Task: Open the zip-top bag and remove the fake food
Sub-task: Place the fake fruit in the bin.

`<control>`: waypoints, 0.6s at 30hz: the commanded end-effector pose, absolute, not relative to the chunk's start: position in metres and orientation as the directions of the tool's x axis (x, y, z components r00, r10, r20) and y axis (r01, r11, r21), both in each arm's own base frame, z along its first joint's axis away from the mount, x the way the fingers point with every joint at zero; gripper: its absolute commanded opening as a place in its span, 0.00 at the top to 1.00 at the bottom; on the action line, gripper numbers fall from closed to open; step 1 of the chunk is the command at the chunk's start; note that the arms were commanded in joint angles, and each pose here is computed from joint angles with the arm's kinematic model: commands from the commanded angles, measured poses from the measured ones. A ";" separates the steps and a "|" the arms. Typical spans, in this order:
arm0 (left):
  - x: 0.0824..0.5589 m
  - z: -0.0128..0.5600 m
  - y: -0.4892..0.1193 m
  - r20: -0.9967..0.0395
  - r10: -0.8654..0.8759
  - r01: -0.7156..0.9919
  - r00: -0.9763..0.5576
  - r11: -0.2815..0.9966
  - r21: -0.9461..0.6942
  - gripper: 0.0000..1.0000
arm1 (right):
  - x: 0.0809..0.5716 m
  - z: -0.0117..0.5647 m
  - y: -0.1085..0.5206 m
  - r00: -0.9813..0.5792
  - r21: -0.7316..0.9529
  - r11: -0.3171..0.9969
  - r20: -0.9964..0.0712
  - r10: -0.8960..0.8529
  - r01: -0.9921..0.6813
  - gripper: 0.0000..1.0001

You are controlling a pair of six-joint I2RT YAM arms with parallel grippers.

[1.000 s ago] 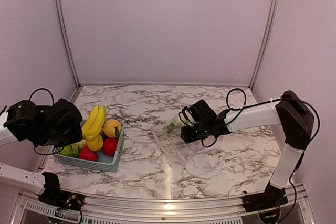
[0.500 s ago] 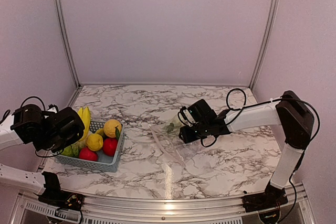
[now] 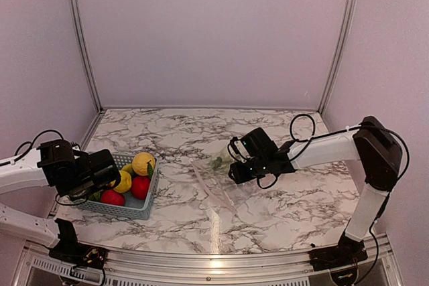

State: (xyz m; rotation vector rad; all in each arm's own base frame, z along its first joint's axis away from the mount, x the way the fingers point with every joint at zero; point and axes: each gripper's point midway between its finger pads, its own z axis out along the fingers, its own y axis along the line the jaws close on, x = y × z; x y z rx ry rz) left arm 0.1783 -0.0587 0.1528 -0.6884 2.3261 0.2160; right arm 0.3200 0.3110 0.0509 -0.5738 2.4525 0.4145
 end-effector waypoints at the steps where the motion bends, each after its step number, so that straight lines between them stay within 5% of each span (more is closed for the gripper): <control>1: 0.172 0.149 -0.046 -0.667 -0.395 -0.537 -0.632 0.843 0.010 0.66 | 0.323 0.066 0.312 -0.720 0.172 0.853 -0.631 -0.290 -0.493 0.49; 6: 0.169 0.151 -0.045 -0.661 -0.406 -0.527 -0.631 0.850 -0.019 0.49 | 0.323 0.068 0.311 -0.719 0.169 0.855 -0.633 -0.288 -0.491 0.49; 18: 0.183 0.189 -0.058 -0.692 -0.368 -0.445 -0.621 0.892 -0.076 0.26 | 0.329 0.081 0.313 -0.710 0.159 0.857 -0.643 -0.287 -0.490 0.49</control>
